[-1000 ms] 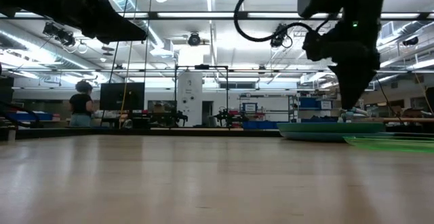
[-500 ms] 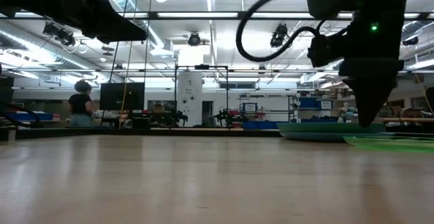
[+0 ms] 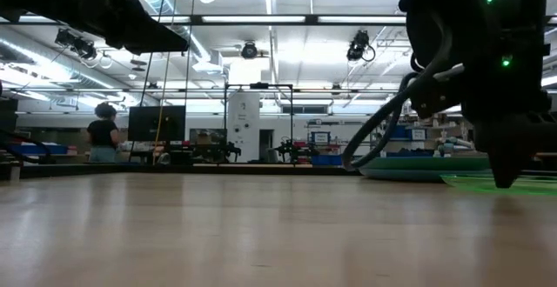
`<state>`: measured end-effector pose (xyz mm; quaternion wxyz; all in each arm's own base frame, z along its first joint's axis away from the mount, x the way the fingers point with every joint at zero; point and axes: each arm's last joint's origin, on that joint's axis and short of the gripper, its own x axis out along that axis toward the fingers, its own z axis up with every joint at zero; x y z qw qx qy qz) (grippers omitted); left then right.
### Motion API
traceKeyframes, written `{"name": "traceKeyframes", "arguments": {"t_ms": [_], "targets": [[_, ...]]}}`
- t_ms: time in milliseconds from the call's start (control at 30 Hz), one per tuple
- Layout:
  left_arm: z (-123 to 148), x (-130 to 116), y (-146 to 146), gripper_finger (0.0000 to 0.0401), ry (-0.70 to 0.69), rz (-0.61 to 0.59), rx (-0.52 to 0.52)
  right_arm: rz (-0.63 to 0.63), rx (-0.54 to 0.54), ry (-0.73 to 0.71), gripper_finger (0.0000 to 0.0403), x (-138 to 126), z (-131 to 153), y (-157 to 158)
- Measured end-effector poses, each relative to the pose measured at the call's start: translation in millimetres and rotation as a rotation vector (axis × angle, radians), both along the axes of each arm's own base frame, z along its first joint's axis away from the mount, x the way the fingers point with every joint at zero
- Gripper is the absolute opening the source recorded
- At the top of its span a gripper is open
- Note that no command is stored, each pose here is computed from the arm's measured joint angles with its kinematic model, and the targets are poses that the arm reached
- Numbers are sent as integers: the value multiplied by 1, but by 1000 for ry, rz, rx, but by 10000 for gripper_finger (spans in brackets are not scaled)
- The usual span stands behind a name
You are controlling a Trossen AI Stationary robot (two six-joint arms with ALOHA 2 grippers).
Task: Stack plastic plates
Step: Stack the light green plate on top of the blue plate
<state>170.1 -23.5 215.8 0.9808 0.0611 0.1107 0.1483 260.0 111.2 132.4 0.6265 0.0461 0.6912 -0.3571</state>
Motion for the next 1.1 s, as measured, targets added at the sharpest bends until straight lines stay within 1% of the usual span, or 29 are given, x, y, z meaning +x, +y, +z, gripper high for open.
{"name": "traceKeyframes", "arguments": {"t_ms": [167,433,600,800,900,1100], "targets": [[0,0,0,105,-1,0,0,1,0,8,103,0,-2,0],[0,0,0,105,0,0,0,25,12,12,41,0,-2,0],[0,0,0,105,0,0,0,39,22,17,9,1,-2,1],[0,0,0,105,0,0,0,46,23,29,7,0,-1,0],[0,0,0,105,0,0,0,50,26,10,6,-1,5,0],[0,0,0,105,0,-1,1,68,-8,14,6,6,26,2]]}}
